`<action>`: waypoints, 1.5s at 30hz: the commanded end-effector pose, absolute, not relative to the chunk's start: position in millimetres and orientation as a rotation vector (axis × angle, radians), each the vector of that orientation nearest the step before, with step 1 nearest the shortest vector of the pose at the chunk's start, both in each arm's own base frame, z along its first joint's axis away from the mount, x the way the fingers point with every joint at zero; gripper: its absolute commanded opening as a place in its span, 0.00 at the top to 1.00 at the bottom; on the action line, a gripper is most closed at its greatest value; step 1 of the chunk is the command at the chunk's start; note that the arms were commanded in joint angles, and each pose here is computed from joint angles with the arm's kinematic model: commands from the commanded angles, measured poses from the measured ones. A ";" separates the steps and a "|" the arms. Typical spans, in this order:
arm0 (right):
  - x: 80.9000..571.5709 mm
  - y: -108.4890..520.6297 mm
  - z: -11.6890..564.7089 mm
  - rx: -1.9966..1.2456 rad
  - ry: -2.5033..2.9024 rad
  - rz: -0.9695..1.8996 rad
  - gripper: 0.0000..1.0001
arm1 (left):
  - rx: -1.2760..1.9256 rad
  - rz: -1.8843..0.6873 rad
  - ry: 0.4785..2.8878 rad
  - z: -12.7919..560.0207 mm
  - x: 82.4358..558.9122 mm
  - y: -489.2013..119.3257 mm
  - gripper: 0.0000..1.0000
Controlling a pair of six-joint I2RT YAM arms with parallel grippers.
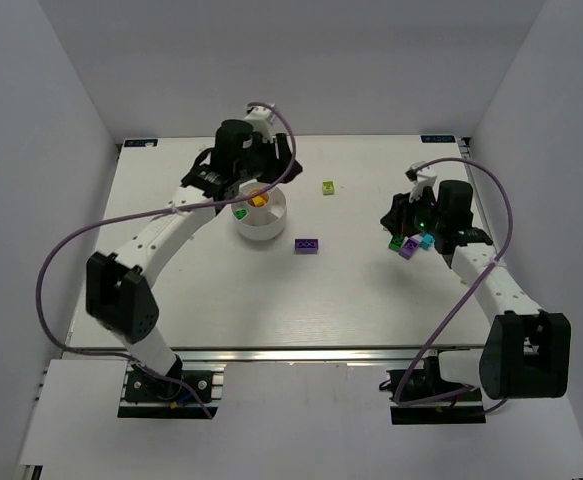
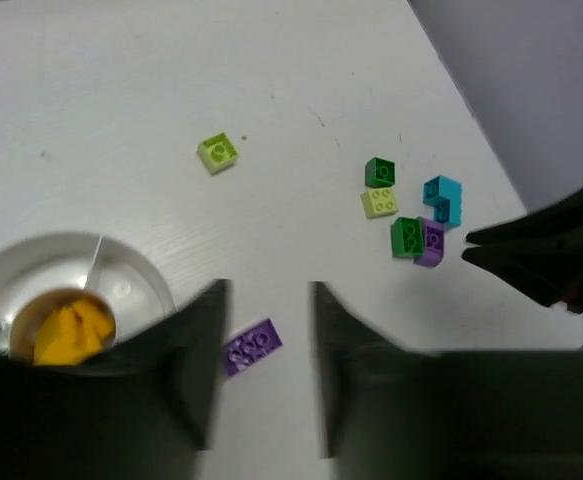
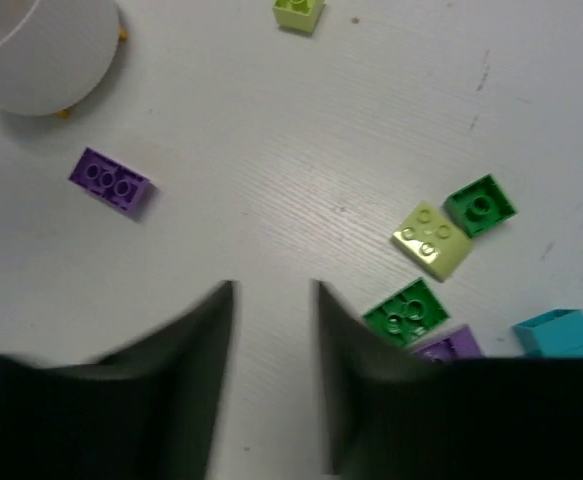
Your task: Sort the legos into containers by color
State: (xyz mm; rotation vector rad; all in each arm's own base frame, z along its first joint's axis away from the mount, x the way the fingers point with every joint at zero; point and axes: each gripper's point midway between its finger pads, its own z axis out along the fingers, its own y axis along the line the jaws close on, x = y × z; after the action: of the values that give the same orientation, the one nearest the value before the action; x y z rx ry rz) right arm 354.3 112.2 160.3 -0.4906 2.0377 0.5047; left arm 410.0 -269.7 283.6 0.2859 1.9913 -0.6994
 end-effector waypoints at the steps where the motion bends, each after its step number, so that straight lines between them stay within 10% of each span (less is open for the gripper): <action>1: 368.0 99.2 192.0 -0.410 1.967 0.469 0.43 | 0.354 -0.870 2.070 245.3 422.8 -316.3 0.35; 4: 364.1 88.0 194.1 -0.383 1.950 0.467 0.11 | 0.314 -0.866 2.081 245.7 447.2 -333.5 0.23; 9: 367.4 63.5 202.8 -0.302 1.948 0.413 0.14 | 0.324 -0.819 2.142 217.0 474.0 -379.9 0.23; 13: 378.5 31.1 194.5 -0.121 2.017 0.310 0.68 | 0.365 -0.837 2.163 195.2 468.4 -405.8 0.24; 16: 384.8 19.6 177.7 -0.027 2.116 0.340 0.94 | 0.446 -0.919 2.146 186.4 453.6 -432.2 0.43; 18: 384.1 18.7 158.8 -0.002 2.194 0.412 0.85 | 0.497 -0.957 2.136 181.5 444.9 -444.0 0.69; 20: 387.5 16.8 147.9 -0.021 2.219 0.437 0.65 | 0.531 -0.967 2.122 181.2 437.8 -449.6 0.75; 24: 385.9 28.9 145.7 -0.134 2.222 0.543 0.36 | 0.557 -0.984 2.089 183.7 427.3 -456.6 0.31; 45: 360.2 2.5 218.8 -0.046 1.983 0.525 0.33 | 0.661 -1.017 1.658 165.7 437.7 -586.3 0.20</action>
State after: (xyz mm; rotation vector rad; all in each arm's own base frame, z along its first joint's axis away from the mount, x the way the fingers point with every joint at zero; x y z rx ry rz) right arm 362.2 -0.6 204.6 -0.0247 2.0381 0.4969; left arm 425.2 -574.0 114.7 0.7037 1.8526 -1.0276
